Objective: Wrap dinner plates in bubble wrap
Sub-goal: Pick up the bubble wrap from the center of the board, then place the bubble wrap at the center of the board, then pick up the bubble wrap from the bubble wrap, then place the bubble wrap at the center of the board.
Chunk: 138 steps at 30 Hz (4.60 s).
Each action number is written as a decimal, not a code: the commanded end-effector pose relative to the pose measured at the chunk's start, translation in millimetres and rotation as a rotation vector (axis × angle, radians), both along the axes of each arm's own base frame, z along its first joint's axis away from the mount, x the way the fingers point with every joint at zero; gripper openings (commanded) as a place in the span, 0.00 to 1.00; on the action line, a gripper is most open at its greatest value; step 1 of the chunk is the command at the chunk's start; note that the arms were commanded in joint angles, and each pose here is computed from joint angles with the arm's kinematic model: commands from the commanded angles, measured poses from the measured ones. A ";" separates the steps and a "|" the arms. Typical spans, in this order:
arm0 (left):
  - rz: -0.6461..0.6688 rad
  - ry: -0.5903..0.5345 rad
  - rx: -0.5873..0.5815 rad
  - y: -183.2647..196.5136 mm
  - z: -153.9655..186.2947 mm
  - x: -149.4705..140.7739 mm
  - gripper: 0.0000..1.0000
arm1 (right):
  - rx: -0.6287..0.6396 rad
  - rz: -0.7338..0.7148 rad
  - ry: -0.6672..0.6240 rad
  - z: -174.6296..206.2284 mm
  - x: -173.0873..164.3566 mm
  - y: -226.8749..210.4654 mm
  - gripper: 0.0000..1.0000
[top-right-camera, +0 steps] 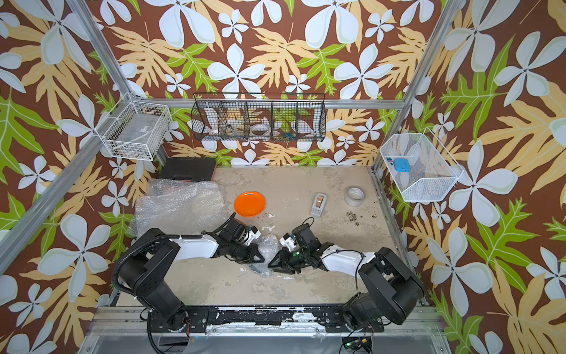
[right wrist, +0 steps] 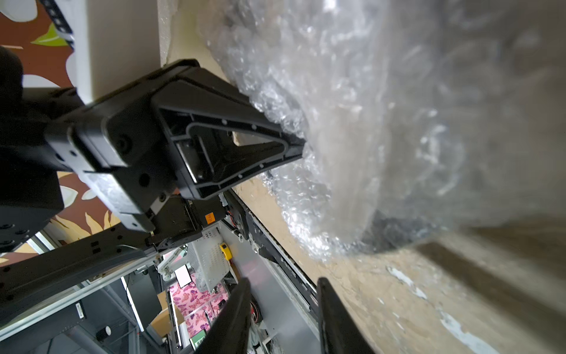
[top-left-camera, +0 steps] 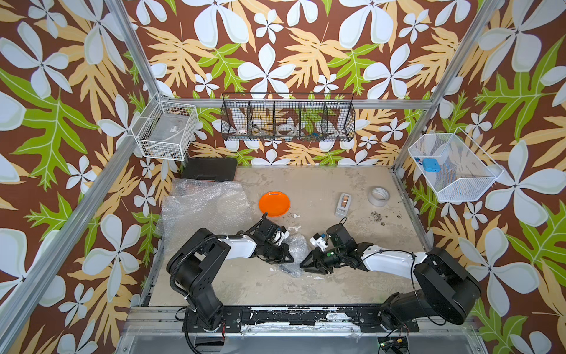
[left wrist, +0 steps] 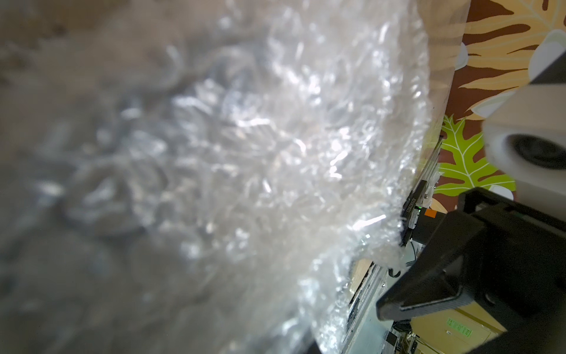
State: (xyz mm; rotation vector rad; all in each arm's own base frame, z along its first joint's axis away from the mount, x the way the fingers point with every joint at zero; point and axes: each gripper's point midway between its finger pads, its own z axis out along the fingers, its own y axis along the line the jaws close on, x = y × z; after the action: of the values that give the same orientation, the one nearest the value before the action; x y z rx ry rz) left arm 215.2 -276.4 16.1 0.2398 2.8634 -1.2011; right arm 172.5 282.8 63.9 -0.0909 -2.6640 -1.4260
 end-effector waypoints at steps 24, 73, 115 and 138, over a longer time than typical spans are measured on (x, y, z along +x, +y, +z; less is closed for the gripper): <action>0.061 0.073 0.148 26.1 -19.8 -13.9 0.00 | -0.158 -0.127 0.018 -59.0 33.0 -11.3 0.10; 0.320 -0.338 0.512 158.2 81.9 146.0 0.46 | -0.260 -0.351 -0.299 34.4 365.5 -90.7 0.34; -0.067 -0.336 0.286 14.6 129.1 73.5 0.00 | -0.288 -0.358 -0.515 155.6 265.9 -141.7 0.41; -0.525 -0.316 -0.187 -218.0 128.4 -53.4 0.34 | -0.284 -0.357 -0.457 116.2 240.8 -164.2 0.41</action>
State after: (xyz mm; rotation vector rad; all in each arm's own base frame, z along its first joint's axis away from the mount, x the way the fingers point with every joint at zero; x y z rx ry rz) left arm 159.8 -485.5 122.1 1.1282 2.5293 -1.2550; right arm 412.3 113.0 178.8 -0.3600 -3.3654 -1.2084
